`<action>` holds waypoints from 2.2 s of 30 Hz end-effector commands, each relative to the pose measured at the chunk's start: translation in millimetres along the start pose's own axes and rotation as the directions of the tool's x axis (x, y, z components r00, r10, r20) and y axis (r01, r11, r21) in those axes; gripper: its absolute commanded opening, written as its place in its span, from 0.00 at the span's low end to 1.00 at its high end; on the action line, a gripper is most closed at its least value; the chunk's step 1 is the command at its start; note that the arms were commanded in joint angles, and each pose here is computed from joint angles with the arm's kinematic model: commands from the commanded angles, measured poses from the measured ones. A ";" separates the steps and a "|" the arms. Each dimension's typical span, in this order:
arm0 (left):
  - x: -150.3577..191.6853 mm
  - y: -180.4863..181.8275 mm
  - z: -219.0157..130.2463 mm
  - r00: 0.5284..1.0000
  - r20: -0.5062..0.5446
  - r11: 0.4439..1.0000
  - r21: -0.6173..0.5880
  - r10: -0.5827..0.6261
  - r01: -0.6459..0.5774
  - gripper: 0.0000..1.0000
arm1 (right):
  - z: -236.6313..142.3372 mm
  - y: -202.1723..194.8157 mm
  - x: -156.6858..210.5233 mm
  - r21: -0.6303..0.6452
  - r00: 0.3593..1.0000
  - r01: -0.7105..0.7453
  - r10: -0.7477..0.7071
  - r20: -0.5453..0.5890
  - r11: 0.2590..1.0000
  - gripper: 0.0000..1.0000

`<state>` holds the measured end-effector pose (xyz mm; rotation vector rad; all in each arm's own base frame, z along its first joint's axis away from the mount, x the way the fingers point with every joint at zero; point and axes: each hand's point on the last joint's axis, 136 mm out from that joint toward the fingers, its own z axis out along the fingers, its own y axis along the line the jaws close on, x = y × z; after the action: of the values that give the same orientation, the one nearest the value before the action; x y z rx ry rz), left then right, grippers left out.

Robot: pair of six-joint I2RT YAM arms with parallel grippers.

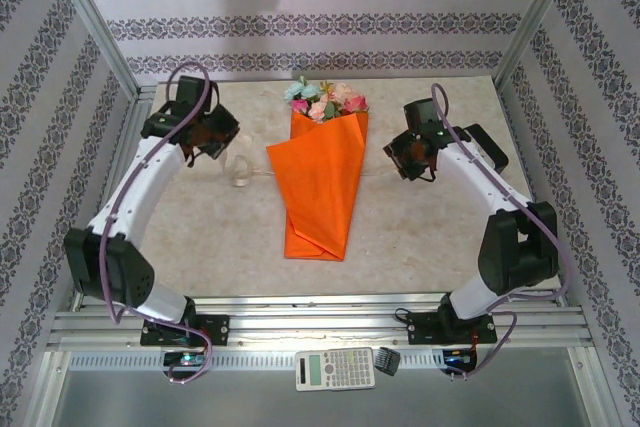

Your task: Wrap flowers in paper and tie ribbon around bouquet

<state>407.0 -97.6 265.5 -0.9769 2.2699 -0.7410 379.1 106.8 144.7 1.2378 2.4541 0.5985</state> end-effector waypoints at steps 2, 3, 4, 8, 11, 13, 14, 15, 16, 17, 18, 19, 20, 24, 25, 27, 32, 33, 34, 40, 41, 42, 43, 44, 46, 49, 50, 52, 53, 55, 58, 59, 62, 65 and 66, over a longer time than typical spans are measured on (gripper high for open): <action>22.5 -114.1 -29.5 0.999 -0.040 0.920 0.392 0.033 -0.015 0.00 | -11.6 -13.1 -2.7 0.047 0.997 0.073 -0.075 0.032 0.996 0.42; 28.1 -137.6 -35.6 0.998 -0.046 0.881 0.472 0.033 -0.007 0.00 | -13.7 -13.8 -3.5 0.048 0.996 0.078 -0.079 0.034 0.996 0.42; 33.7 -154.4 -39.5 0.998 -0.054 0.853 0.521 0.034 -0.001 0.00 | -15.0 -14.6 -3.7 0.049 0.996 0.081 -0.083 0.034 0.996 0.42; 63.5 -237.1 -41.6 0.989 -0.126 0.694 0.719 0.076 0.038 0.00 | -24.3 -20.1 -6.6 0.049 0.995 0.089 -0.091 0.047 0.995 0.41; 103.1 -279.7 -11.4 0.963 -0.240 0.636 0.764 0.123 0.110 0.00 | -31.7 -30.3 -8.6 0.050 0.995 0.077 -0.080 0.059 0.996 0.42; 131.5 -293.4 19.6 0.938 -0.309 0.634 0.760 0.155 0.146 0.00 | -37.4 -38.5 -10.5 0.052 0.995 0.071 -0.075 0.068 0.996 0.42; 146.5 -296.4 40.6 0.924 -0.346 0.635 0.753 0.161 0.171 0.00 | -40.5 -43.5 -11.5 0.053 0.995 0.066 -0.070 0.072 0.996 0.41; 161.1 -298.8 59.5 0.910 -0.380 0.633 0.748 0.166 0.197 0.00 | -44.1 -48.3 -12.4 0.053 0.995 0.061 -0.065 0.075 0.997 0.41; 171.8 -300.1 74.4 0.899 -0.405 0.632 0.744 0.169 0.216 0.00 | -47.2 -52.7 -13.0 0.053 0.995 0.057 -0.061 0.078 0.997 0.41; 182.8 -300.3 91.8 0.890 -0.419 0.632 0.742 0.179 0.222 0.00 | -50.9 -58.3 -13.9 0.055 0.995 0.053 -0.057 0.082 0.997 0.41; 192.3 -297.4 109.9 0.886 -0.419 0.644 0.736 0.196 0.206 0.00 | -54.4 -63.6 -15.4 0.056 0.995 0.049 -0.054 0.089 0.997 0.41; 198.8 -292.4 126.4 0.886 -0.415 0.661 0.727 0.206 0.187 0.00 | -58.0 -68.0 -16.4 0.055 0.994 0.046 -0.051 0.095 0.997 0.41; 205.5 -284.2 148.5 0.885 -0.413 0.686 0.709 0.213 0.165 0.00 | -61.3 -72.5 -17.5 0.052 0.994 0.042 -0.048 0.101 0.998 0.41; 226.9 -263.6 208.8 0.858 -0.457 0.747 0.649 0.235 0.141 0.13 | -65.6 -91.2 -17.7 0.056 0.995 0.031 -0.036 0.098 0.998 0.42; 230.8 -260.1 215.4 0.849 -0.465 0.760 0.637 0.249 0.126 0.22 | -64.4 -96.1 -18.7 0.064 0.995 0.023 -0.029 0.095 0.998 0.42; 235.6 -254.4 216.4 0.838 -0.453 0.780 0.623 0.303 0.055 0.40 | -58.5 -104.7 -23.4 0.076 0.996 -0.007 0.001 0.084 0.997 0.43; 228.4 -258.7 179.1 0.826 -0.439 0.790 0.613 0.353 -0.012 0.63 | -43.4 -93.3 -55.6 0.116 0.995 0.007 -0.018 0.097 0.993 0.45; 227.9 -260.6 169.5 0.822 -0.445 0.792 0.610 0.356 -0.013 0.64 | -37.4 -89.4 -63.0 0.132 0.995 0.011 -0.024 0.095 0.991 0.45; 227.3 -261.1 163.1 0.817 -0.456 0.796 0.605 0.354 -0.008 0.65 | -32.2 -87.5 -69.1 0.149 0.995 0.007 -0.022 0.094 0.989 0.45; 215.6 -250.6 121.4 0.816 -0.453 0.834 0.548 0.359 -0.062 0.62 | 8.6 -73.8 -116.5 0.202 0.992 -0.065 0.041 0.123 0.977 0.46; 212.0 -243.4 118.5 0.822 -0.455 0.849 0.524 0.343 -0.064 0.61 | 17.1 -72.2 -120.4 0.212 0.992 -0.072 0.048 0.117 0.975 0.46; 206.9 -233.4 115.0 0.830 -0.461 0.868 0.493 0.315 -0.055 0.60 | 27.1 -68.9 -125.0 0.221 0.993 -0.078 0.055 0.108 0.972 0.46; 201.1 -221.2 113.3 0.840 -0.466 0.888 0.458 0.279 -0.041 0.59 | 36.4 -68.0 -128.0 0.235 0.993 -0.090 0.069 0.097 0.968 0.46; 197.3 -208.8 112.7 0.846 -0.473 0.905 0.425 0.244 -0.023 0.59 | 45.5 -68.4 -129.9 0.249 0.993 -0.099 0.079 0.088 0.964 0.46; 183.3 -176.1 110.9 0.868 -0.476 0.934 0.354 0.145 0.038 0.57 | 60.5 -68.1 -135.2 0.269 0.992 -0.110 0.087 0.093 0.957 0.46; 169.0 -123.5 111.3 0.879 -0.476 0.956 0.254 -0.011 0.149 0.56 | 76.5 -69.9 -141.0 0.293 0.989 -0.131 0.105 0.101 0.947 0.46; 166.7 -108.1 111.0 0.879 -0.475 0.959 0.225 -0.045 0.171 0.56 | 80.3 -71.7 -141.9 0.306 0.989 -0.137 0.112 0.100 0.942 0.47; 160.7 -70.9 110.5 0.881 -0.459 0.967 0.151 -0.116 0.206 0.56 | 87.2 -75.6 -144.7 0.326 0.987 -0.151 0.122 0.108 0.933 0.46; 159.5 -55.6 111.7 0.880 -0.453 0.967 0.121 -0.146 0.223 0.57 | 89.4 -77.4 -146.2 0.333 0.985 -0.157 0.125 0.116 0.930 0.47; 154.5 -25.6 113.7 0.869 -0.438 0.956 0.064 -0.229 0.285 0.57 | 96.6 -78.0 -149.5 0.332 0.984 -0.161 0.126 0.125 0.929 0.46; 141.4 8.6 119.9 0.858 -0.395 0.932 0.009 -0.329 0.361 0.58 | 109.6 -75.7 -150.2 0.326 0.985 -0.161 0.134 0.104 0.931 0.46; 137.3 18.2 122.5 0.855 -0.379 0.924 -0.007 -0.355 0.381 0.58 | 113.1 -75.4 -150.1 0.326 0.986 -0.161 0.136 0.098 0.932 0.46; 120.7 37.0 131.0 0.842 -0.325 0.894 -0.027 -0.431 0.447 0.59 | 119.9 -71.9 -149.5 0.319 0.988 -0.148 0.125 0.091 0.936 0.46; 107.5 59.1 138.6 0.833 -0.272 0.875 -0.090 -0.482 0.477 0.59 | 122.3 -70.3 -148.0 0.316 0.988 -0.150 0.130 0.086 0.937 0.40; 101.8 66.9 141.5 0.830 -0.248 0.866 -0.102 -0.500 0.490 0.59 | 121.7 -69.4 -148.3 0.314 0.988 -0.148 0.126 0.089 0.938 0.35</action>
<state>395.3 -192.0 87.6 -1.5272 2.3996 -1.1123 466.6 -29.5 19.1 1.5348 2.5030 0.1818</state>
